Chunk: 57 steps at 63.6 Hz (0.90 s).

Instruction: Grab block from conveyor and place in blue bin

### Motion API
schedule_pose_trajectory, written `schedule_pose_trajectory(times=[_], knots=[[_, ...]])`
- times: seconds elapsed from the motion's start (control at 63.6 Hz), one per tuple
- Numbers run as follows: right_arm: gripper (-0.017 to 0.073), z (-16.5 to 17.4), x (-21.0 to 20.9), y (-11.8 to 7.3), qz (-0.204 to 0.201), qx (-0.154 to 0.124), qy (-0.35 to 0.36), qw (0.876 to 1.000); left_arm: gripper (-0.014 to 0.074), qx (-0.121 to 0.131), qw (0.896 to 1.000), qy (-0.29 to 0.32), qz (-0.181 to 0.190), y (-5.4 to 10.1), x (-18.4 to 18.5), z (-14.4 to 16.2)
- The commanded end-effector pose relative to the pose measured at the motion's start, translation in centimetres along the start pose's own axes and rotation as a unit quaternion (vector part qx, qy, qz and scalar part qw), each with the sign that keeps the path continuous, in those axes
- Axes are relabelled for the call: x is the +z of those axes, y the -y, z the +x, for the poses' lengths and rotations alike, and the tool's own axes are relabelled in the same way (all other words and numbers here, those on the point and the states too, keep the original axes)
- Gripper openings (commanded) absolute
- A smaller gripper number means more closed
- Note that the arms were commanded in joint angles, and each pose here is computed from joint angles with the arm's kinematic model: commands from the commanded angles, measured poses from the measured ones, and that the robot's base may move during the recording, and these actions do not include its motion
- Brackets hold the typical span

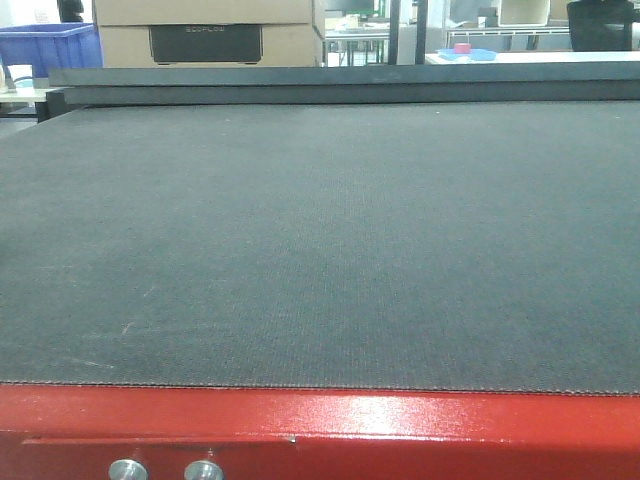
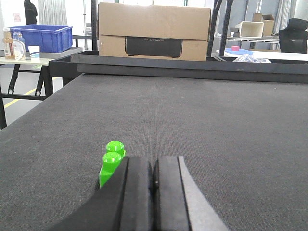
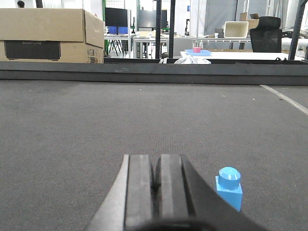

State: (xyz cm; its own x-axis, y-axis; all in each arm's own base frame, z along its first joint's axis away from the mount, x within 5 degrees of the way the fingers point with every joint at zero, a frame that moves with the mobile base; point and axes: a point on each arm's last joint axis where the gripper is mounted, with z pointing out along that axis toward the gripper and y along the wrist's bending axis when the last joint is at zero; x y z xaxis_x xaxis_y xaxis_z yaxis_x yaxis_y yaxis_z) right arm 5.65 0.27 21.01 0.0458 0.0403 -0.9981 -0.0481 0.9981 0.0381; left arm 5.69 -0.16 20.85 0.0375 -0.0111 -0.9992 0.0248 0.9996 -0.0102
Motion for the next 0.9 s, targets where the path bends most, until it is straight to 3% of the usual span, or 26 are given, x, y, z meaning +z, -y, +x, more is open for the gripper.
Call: schedule_pose_trajectory(times=[0.0, 0.691, 0.88], knots=[[-0.0162, -0.14, -0.02, 0.03, 0.002, 0.000, 0.010, 1.000, -0.0111, 0.000, 1.000, 0.011, -0.002, -0.03, -0.05, -0.22], [-0.0162, -0.43, -0.03, 0.04, 0.003, 0.000, 0.026, 1.000, -0.0111, 0.000, 1.000, 0.022, -0.003, -0.05, -0.06, -0.42], [-0.0162, -0.85, -0.06, 0.05, 0.004, 0.000, 0.049, 0.999, -0.0111, -0.006, 0.998, 0.058, -0.007, -0.13, -0.11, -1.06]])
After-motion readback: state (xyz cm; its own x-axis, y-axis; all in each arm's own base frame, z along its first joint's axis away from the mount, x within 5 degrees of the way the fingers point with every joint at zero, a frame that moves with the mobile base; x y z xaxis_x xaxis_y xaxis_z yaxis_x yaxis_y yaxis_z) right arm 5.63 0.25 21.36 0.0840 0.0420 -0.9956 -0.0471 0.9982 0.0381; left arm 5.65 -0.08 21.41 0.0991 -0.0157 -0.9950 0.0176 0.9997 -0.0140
